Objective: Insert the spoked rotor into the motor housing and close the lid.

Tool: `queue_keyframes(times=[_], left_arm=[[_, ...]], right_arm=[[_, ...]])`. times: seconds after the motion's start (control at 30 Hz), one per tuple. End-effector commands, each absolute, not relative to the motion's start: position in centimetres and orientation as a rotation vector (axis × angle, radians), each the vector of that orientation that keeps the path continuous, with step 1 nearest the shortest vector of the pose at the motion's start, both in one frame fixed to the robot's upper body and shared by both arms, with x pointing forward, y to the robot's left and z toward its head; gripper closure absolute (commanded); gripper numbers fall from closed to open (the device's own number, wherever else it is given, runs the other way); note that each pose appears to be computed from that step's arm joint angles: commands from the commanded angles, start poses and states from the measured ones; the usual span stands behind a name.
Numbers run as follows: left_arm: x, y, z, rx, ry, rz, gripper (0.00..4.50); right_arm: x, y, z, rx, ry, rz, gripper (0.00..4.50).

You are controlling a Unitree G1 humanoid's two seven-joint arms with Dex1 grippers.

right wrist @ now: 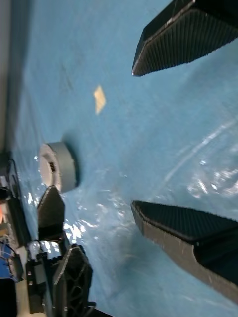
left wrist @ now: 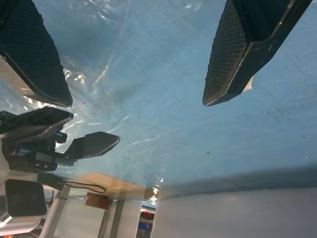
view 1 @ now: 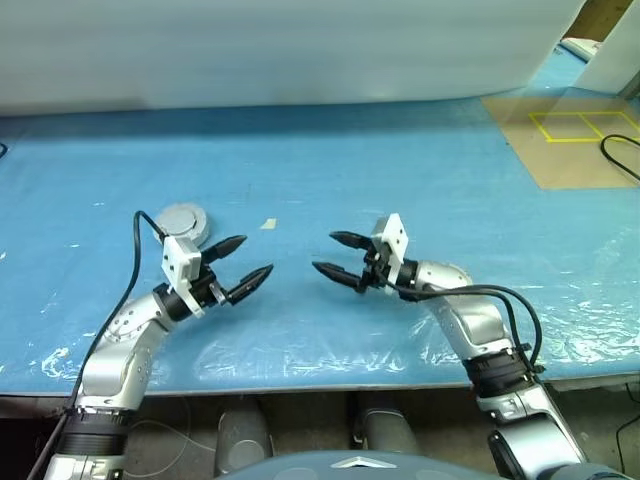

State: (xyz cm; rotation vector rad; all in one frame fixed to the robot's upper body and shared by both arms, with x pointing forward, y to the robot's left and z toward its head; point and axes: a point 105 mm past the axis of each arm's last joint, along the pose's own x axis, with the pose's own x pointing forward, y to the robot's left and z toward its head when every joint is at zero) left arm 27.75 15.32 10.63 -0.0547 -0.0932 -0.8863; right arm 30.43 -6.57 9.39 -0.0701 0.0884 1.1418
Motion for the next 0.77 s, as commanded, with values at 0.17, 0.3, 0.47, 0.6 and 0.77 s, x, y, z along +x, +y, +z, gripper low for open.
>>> queue_keyframes(times=[0.17, 0.3, 0.47, 0.6, 0.77], left_arm=[[26.72, 14.05, 10.94, 0.036, -0.134, -0.929, 0.00], [26.88, 13.77, 10.89, 0.046, -0.138, -0.929, 0.00], [26.90, 13.43, 11.00, 0.034, -0.144, -0.929, 0.00], [26.89, 13.49, 10.99, 0.041, -0.145, -0.925, 0.00], [26.77, 13.40, 10.92, 0.033, -0.143, -0.927, 0.00]], right_arm=[[30.67, -6.71, 10.40, -0.124, 0.018, 1.112, 0.03], [30.66, -6.60, 10.58, -0.137, 0.001, 1.111, 0.03], [30.67, -6.66, 10.45, -0.134, 0.005, 1.111, 0.03], [30.35, -6.31, 10.13, -0.144, 0.017, 1.143, 0.03], [30.44, -6.16, 10.24, -0.140, 0.013, 1.147, 0.03]])
